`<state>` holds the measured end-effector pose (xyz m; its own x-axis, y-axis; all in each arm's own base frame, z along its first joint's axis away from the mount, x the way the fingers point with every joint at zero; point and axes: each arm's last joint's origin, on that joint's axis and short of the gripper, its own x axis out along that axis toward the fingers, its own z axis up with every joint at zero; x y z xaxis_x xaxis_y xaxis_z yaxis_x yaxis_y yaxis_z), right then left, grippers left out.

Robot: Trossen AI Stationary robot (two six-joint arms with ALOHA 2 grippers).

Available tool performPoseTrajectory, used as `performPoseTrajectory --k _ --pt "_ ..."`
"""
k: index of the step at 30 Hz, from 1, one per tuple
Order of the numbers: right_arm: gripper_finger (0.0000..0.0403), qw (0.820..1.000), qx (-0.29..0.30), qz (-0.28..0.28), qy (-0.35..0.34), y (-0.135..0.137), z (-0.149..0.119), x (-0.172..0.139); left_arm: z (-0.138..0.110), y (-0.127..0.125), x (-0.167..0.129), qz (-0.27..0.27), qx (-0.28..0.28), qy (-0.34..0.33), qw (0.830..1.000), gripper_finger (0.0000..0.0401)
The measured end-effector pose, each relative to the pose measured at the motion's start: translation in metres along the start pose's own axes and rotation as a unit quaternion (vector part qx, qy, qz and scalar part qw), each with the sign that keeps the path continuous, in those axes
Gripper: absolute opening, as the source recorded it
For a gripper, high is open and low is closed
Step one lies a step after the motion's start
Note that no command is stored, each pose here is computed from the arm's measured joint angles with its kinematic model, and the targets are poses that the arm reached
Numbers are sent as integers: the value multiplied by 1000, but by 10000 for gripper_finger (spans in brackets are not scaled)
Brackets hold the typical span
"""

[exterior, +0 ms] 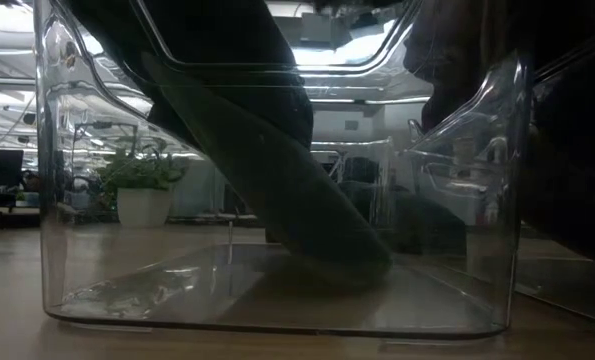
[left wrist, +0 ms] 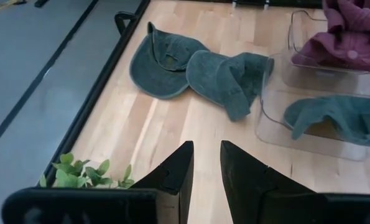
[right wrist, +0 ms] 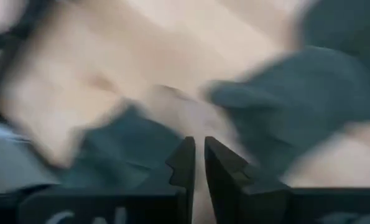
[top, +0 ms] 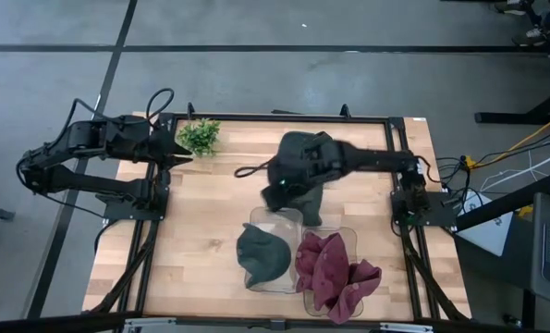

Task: Pick & Place hat
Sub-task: Put the top gray cap into the left transparent bin

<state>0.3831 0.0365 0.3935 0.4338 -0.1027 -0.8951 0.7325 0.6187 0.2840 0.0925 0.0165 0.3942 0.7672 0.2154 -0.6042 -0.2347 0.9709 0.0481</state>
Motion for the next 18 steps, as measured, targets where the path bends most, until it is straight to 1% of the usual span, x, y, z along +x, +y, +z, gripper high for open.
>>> performPoseTrajectory --k 2,5,7,10,14,16,18 --pt "37 998 -19 -50 26 -20 6 -1 0 0 0 3 -7 -2 1000 75" --pt "37 996 -78 -50 20 -39 24 -4 2 0 0 5 -12 -12 1000 77" --pt "35 994 -89 -58 17 -54 35 -7 4 1 0 19 -14 -22 999 78" --pt "30 989 -115 -87 22 -82 47 -9 12 2 2 42 -19 -48 998 79" --pt "20 984 -123 -128 19 -126 59 -21 22 4 8 81 -26 -76 993 78" --pt "15 983 -126 -135 11 -149 61 -31 26 4 11 102 -28 -87 991 77" --pt "9 983 -125 -132 -10 -166 62 -37 31 4 16 112 -20 -93 989 74"
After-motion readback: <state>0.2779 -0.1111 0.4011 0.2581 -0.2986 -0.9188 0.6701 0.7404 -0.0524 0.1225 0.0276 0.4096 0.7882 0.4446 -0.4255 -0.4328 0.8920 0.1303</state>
